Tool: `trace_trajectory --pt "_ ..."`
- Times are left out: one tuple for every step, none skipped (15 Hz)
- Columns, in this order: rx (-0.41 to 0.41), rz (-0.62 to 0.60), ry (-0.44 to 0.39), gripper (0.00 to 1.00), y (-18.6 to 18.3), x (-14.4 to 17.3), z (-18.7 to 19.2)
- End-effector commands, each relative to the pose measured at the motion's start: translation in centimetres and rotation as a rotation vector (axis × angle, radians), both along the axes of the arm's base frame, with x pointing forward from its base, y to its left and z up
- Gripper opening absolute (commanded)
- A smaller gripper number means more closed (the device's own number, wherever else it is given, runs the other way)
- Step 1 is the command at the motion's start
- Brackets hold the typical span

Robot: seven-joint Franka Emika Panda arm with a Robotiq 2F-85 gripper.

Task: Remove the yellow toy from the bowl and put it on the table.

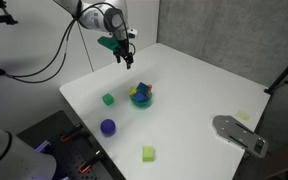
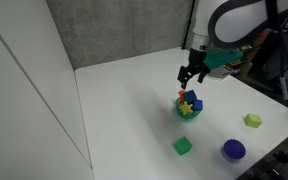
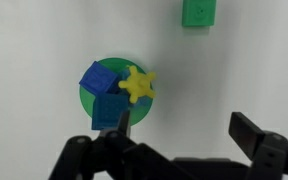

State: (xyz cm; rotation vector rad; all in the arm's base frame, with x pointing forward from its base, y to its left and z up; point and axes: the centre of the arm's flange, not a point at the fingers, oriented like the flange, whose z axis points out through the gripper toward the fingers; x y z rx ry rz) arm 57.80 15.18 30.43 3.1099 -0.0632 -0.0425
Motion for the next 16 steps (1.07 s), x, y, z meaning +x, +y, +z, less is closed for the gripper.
trace_trajectory --pt "-0.048 -0.056 -0.004 1.00 -1.1 0.2 -3.4" --pt "-0.064 -0.059 -0.001 1.00 -1.4 0.1 -4.4" --pt "-0.079 -0.058 0.002 1.00 -1.7 -0.1 -5.3" --pt "-0.095 -0.055 0.004 1.00 -2.0 -0.3 -6.4" --pt "-0.106 -0.052 0.009 1.00 -2.2 -0.4 -7.4" --pt "-0.118 -0.048 0.018 1.00 -2.4 -0.5 -8.4" --pt "-0.125 -0.044 0.027 1.00 -2.5 -0.6 -9.2" --pt "-0.133 -0.043 0.039 1.00 -2.5 -0.8 -10.0" --pt "-0.141 -0.038 0.047 1.00 -2.5 -1.0 -10.8" --pt "-0.147 -0.033 0.054 1.00 -2.4 -1.1 -11.4" --pt "-0.155 -0.026 0.058 1.00 -2.3 -1.2 -12.0" --pt "-0.162 -0.021 0.064 1.00 -2.2 -1.3 -12.5" --pt "-0.166 -0.017 0.068 1.00 -2.1 -1.3 -12.9" --pt "-0.170 -0.013 0.070 1.00 -1.9 -1.3 -13.3" --pt "-0.175 -0.010 0.070 1.00 -1.8 -1.3 -13.7" --pt "-0.179 -0.007 0.067 1.00 -1.6 -1.3 -14.0"
